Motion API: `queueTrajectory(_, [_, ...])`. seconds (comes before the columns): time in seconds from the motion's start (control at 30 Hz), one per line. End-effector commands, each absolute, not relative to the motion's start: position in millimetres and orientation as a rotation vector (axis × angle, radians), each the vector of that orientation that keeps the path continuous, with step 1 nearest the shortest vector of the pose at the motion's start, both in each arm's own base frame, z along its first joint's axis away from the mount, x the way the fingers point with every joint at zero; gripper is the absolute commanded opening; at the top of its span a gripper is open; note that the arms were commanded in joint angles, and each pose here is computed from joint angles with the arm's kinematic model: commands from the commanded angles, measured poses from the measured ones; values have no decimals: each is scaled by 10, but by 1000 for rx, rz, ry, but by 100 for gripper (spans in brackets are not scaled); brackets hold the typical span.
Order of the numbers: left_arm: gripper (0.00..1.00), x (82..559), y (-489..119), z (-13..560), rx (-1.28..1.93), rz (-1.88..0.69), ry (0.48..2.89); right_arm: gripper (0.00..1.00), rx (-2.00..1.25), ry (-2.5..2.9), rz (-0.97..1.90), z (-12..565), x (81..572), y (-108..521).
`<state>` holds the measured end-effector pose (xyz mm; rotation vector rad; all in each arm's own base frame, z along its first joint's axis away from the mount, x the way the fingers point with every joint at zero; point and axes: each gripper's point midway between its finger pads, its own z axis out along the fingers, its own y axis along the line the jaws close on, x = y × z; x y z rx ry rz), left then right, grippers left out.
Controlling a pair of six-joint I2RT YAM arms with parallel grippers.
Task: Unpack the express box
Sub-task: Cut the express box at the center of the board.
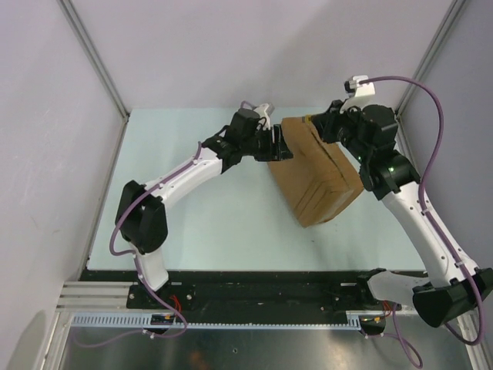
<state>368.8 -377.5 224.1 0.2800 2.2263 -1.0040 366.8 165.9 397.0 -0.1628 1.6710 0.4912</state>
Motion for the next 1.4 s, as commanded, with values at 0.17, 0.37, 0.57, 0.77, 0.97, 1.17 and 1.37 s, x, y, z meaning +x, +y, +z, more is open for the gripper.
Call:
queueTrajectory(0.17, [65, 3734, -3779, 2262, 308, -994, 2192, 0, -163, 1821, 202, 3566, 3458, 1311])
queueTrajectory(0.37, [65, 3720, -3787, 2246, 313, -1003, 2197, 0, -27, 1768, 149, 3638, 3432, 1084])
queueTrajectory(0.57, [66, 3829, -3856, 2845, 342, -1024, 2045, 0, 46, 1695, 137, 3856, 3363, 952])
queueTrajectory(0.77, [66, 4040, -4028, 3393, 393, -1002, 1874, 0, -52, 1785, 169, 3554, 3409, 1127])
queueTrajectory(0.97, [67, 4236, -4383, 3745, 469, -1037, 1735, 0, -47, 1853, 173, 3275, 3402, 1158])
queueTrajectory(1.17, [66, 4339, -4649, 3248, 532, -1073, 1803, 0, -21, 1813, 184, 3411, 3283, 1100])
queueTrajectory(1.37, [68, 4316, -4641, 2484, 584, -958, 1939, 0, -29, 1817, 182, 3412, 3242, 1084])
